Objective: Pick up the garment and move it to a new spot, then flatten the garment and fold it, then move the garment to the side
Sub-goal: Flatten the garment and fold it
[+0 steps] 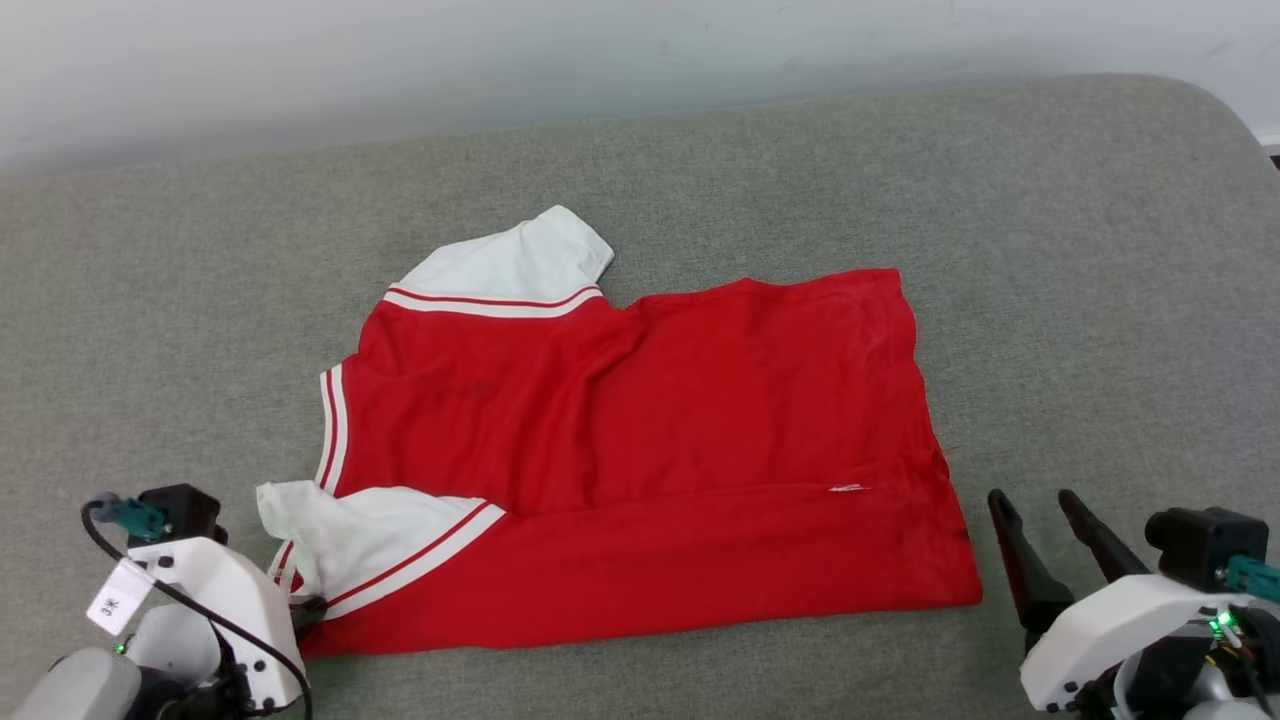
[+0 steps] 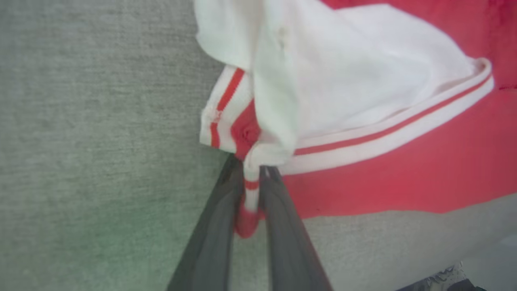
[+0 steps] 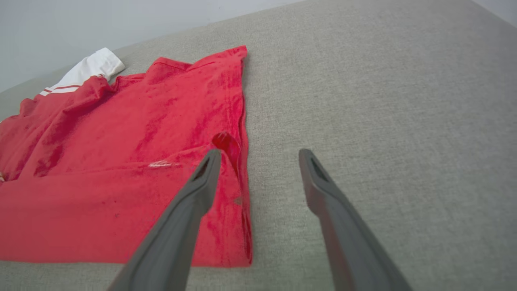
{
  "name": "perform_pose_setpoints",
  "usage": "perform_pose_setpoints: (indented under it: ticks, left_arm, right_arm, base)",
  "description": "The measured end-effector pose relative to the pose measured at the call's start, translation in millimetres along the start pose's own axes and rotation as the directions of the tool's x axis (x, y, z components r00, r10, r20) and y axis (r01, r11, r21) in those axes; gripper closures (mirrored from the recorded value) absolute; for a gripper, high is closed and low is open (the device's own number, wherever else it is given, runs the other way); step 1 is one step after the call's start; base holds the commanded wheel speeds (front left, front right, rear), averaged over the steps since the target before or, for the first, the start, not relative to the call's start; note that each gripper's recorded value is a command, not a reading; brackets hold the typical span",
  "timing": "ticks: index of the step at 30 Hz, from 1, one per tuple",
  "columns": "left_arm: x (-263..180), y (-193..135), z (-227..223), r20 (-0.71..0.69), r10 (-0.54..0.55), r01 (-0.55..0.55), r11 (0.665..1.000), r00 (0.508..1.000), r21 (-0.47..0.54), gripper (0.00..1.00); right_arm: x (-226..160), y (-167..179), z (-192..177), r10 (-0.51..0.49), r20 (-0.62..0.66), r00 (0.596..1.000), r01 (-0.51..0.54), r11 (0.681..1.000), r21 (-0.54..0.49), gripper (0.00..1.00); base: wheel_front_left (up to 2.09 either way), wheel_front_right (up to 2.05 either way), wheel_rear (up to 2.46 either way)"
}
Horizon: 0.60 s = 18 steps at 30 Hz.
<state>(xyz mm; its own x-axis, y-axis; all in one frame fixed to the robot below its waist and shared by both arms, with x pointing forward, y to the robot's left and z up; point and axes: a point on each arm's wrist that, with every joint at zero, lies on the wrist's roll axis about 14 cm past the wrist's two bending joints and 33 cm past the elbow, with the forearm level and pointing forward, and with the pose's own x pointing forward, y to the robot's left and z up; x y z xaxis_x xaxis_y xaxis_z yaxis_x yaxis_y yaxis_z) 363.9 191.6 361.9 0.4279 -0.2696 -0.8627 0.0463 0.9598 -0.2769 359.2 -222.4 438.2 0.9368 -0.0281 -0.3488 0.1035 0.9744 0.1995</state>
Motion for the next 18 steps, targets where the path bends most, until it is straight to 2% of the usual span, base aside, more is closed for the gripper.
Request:
perform_pose_setpoints:
  ticks: [5, 10, 18]
  left_arm:
    - [-6, -4, 10, 0.072, -0.001, -0.002, 0.999, 0.997, 0.034, 1.0]
    - [-17, -13, 22, 0.151, -0.015, 0.004, 0.998, 0.988, 0.07, 1.0]
    - [-19, -22, 31, 0.201, -0.03, 0.012, 0.996, 0.979, 0.094, 1.0]
  right_arm:
    - [0, -7, -16, 0.006, -0.145, 0.989, -0.007, 1.0, -0.004, 0.0]
    - [-3, -5, -41, 0.039, -0.358, 0.933, -0.054, 0.998, -0.032, 0.0]
    - [17, 17, -54, 0.099, -0.493, 0.864, -0.15, 0.987, -0.064, 0.0]
  base:
    - [0.0, 0.0, 0.0]
    - [0.0, 0.0, 0.0]
    - [0.0, 0.0, 0.0]
